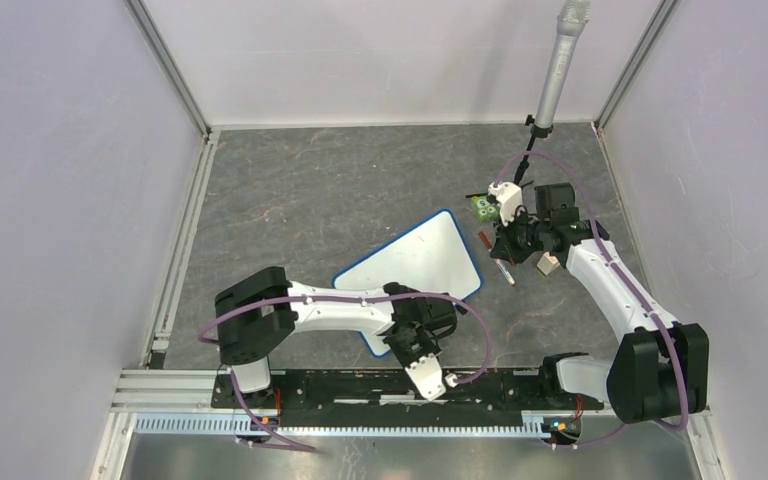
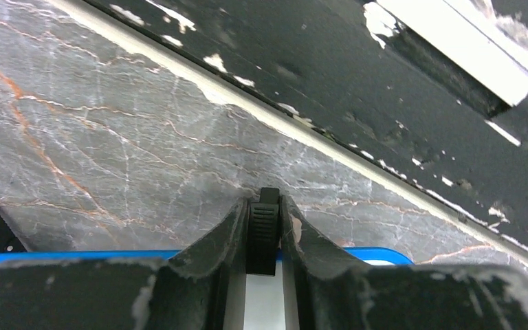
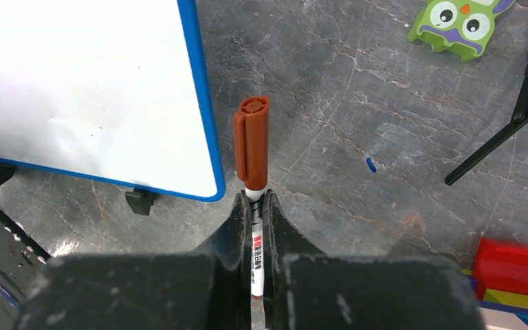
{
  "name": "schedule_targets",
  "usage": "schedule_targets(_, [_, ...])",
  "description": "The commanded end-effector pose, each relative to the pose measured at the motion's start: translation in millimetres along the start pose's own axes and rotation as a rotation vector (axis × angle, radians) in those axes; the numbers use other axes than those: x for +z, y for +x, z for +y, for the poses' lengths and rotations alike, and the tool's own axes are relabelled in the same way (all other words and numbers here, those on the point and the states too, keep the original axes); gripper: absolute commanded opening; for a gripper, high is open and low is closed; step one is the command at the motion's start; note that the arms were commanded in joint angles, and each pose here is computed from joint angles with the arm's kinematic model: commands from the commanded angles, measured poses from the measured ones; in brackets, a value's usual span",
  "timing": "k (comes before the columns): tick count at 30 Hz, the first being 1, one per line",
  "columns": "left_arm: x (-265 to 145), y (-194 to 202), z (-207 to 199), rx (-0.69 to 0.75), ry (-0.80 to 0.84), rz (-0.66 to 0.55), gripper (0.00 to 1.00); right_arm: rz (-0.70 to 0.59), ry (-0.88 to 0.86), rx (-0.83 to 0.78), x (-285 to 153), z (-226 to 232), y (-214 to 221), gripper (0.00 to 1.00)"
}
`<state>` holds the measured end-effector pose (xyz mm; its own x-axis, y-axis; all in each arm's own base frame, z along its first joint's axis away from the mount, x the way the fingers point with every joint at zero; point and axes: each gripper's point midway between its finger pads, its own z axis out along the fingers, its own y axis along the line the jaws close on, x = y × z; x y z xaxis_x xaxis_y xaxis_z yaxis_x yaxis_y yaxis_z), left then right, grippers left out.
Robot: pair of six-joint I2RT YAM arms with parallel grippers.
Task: Write a sentence on the whiteboard
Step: Adjust the whiteboard at the center of the board, then pass from the right arm to the left
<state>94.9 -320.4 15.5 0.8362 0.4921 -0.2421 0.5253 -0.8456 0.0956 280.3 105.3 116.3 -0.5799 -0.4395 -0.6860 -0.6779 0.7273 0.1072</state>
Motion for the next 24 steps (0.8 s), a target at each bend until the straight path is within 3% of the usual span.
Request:
schedule_targets(1, [-8,30,-29,0.105,0.132,0.114,0.21,-0.032,-0.016,-0.022,-2,1,-13,0.00])
schedule_targets(4, [-14,30,-23,0.113,0.135,0.128,0.28,-0.035,-0.016,-0.024,-3,1,-15,0.00])
schedule_targets(8, [-23,30,-9,0.051,0.085,0.158,0.64,-0.055,0.002,-0.048,-11,-1,-27,0.00])
schedule_targets(9, [-28,26,-4,0.032,0.060,0.148,0.86,-0.060,0.016,-0.054,-14,-4,-31,0.00])
schedule_targets(10, [-33,20,-1,0.015,0.037,0.131,0.98,-0.068,0.027,-0.063,-18,-6,-36,0.00])
schedule_targets(18, [-81,-25,20,-0.166,-0.089,-0.016,1.00,-0.136,0.086,-0.115,-48,-10,-74,0.00])
schedule_targets(24, [-148,-64,32,-0.441,-0.203,-0.238,1.00,-0.201,-0.011,-0.139,-62,16,-85,0.00])
